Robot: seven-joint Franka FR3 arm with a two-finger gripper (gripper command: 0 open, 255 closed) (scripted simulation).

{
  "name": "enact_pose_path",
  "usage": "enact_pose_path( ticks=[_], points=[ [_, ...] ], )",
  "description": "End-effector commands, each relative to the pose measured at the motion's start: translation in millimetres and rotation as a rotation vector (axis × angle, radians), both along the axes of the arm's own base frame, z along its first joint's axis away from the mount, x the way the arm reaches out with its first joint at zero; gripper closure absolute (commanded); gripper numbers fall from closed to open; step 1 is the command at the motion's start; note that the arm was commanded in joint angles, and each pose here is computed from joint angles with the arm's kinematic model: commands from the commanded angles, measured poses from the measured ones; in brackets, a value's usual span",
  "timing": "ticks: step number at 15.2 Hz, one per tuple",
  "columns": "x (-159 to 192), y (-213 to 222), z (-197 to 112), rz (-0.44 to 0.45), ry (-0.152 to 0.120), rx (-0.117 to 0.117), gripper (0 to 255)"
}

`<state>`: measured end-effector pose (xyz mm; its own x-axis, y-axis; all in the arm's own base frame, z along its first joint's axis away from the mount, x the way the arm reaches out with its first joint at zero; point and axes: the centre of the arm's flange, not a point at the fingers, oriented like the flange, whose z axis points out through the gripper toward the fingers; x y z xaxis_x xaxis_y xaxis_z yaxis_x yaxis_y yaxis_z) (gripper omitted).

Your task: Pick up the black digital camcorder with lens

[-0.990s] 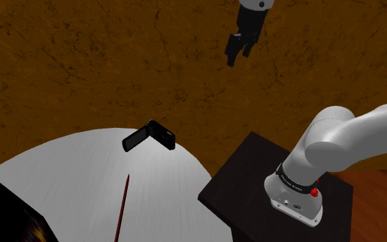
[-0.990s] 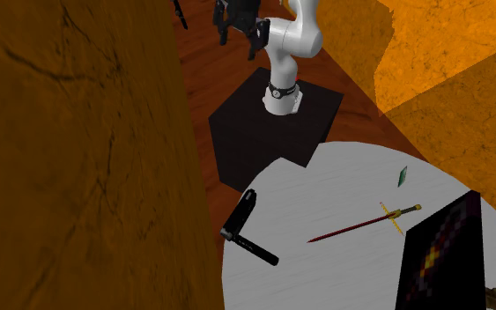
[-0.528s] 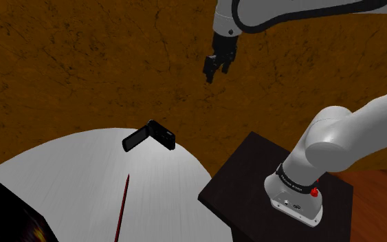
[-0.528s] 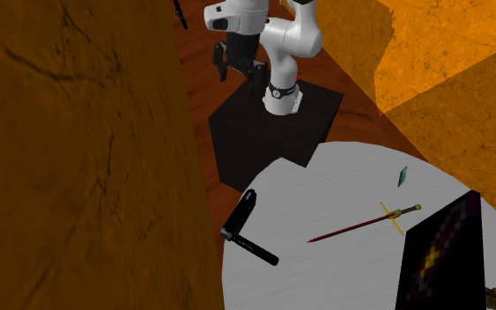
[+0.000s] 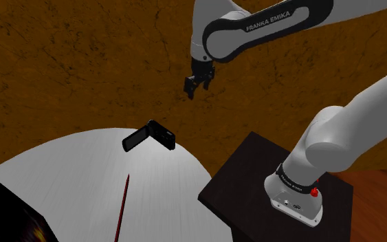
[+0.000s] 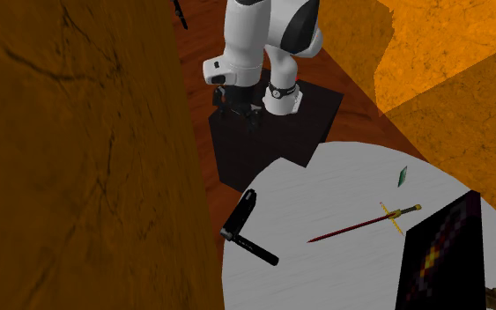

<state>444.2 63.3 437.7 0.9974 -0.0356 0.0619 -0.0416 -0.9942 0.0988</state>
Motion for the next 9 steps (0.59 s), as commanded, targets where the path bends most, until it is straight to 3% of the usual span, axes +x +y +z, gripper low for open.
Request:
enact_pose_path(
  ticks=[1,9],
  points=[
    [14.3,7.3,-22.3,0.004,0.002,0.007,0],
    [69.2,36.7,-107.5,0.017,0.02,0.029,0]
  ],
)
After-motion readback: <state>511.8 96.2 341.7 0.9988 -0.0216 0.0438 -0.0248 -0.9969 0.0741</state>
